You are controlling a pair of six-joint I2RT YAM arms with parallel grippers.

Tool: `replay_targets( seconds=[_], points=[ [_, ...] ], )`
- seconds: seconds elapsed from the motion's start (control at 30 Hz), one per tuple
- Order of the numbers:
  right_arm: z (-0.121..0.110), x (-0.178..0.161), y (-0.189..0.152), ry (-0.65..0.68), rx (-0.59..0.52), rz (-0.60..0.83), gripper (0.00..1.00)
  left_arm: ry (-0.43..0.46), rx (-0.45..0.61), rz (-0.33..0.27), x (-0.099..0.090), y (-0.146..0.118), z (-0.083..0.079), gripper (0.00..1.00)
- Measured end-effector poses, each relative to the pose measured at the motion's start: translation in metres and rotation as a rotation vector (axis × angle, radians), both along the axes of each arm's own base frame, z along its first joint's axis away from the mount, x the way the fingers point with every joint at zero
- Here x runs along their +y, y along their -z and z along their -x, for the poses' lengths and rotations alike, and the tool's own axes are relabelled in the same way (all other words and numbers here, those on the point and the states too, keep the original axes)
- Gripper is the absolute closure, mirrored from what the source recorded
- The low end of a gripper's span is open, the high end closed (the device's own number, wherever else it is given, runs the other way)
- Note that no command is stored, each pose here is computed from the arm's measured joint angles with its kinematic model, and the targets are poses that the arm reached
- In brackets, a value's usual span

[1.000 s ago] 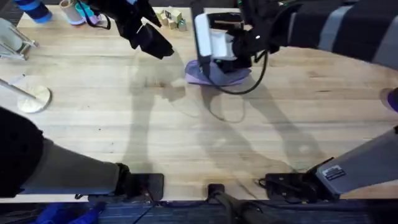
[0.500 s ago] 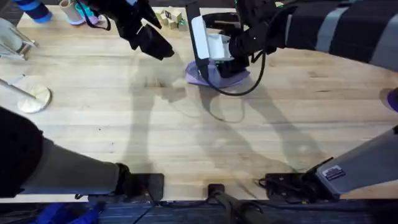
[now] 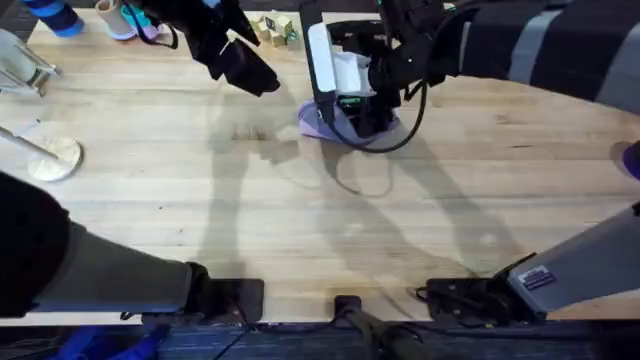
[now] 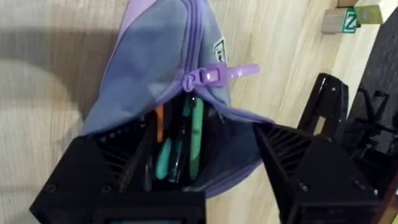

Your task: Unzip the bag, pick up the pens from the table one at a time and place them inside, then zip the bag closed.

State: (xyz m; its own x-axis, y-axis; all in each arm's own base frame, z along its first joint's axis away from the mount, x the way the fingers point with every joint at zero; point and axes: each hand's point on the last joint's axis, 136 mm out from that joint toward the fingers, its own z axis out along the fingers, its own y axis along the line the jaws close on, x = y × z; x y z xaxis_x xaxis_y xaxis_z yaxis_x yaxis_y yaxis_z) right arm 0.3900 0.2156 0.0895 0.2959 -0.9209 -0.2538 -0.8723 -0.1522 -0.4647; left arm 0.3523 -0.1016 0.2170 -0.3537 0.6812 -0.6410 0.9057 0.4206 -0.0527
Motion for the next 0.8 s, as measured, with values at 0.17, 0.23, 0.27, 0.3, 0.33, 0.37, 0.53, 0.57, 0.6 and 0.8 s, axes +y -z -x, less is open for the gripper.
replay_targets(
  seconds=[0.17, 0.23, 0.27, 0.3, 0.33, 0.37, 0.53, 0.57, 0.6, 0.8],
  points=[
    [0.001, -0.001, -0.005, 0.025, 0.006, -0.014, 0.008, -0.003, -0.023, -0.011, 0.002, 0.000, -0.005, 0.007],
    [0.002, -0.001, -0.014, 0.059, 0.004, -0.038, 0.008, -0.007, -0.023, -0.023, 0.003, 0.001, -0.005, 0.007],
    [0.002, -0.001, -0.022, 0.085, 0.000, -0.059, 0.007, -0.009, -0.023, -0.029, 0.004, 0.001, -0.006, 0.007],
    [0.003, -0.001, -0.031, 0.109, -0.005, -0.083, 0.005, -0.011, -0.023, -0.035, 0.005, 0.002, -0.006, 0.007],
    [0.003, 0.000, -0.040, 0.132, -0.013, -0.109, 0.006, -0.012, -0.023, -0.040, 0.006, 0.002, -0.006, 0.007],
    [0.003, 0.001, -0.050, 0.156, -0.018, -0.139, 0.006, -0.014, -0.023, -0.044, 0.006, 0.003, -0.006, 0.007],
    [0.007, -0.003, -0.090, 0.300, -0.016, -0.283, 0.006, -0.019, -0.023, -0.060, 0.009, 0.004, -0.006, 0.008],
    [0.008, -0.005, -0.094, 0.327, -0.009, -0.301, 0.006, -0.019, -0.025, -0.062, 0.009, 0.004, -0.007, 0.008],
    [0.010, -0.008, -0.097, 0.359, 0.007, -0.316, 0.006, -0.020, -0.032, -0.062, 0.009, 0.004, -0.009, 0.008],
    [0.028, -0.020, -0.096, 0.511, 0.128, -0.352, 0.007, -0.018, -0.069, -0.062, 0.009, 0.001, -0.016, 0.007]
  ],
)
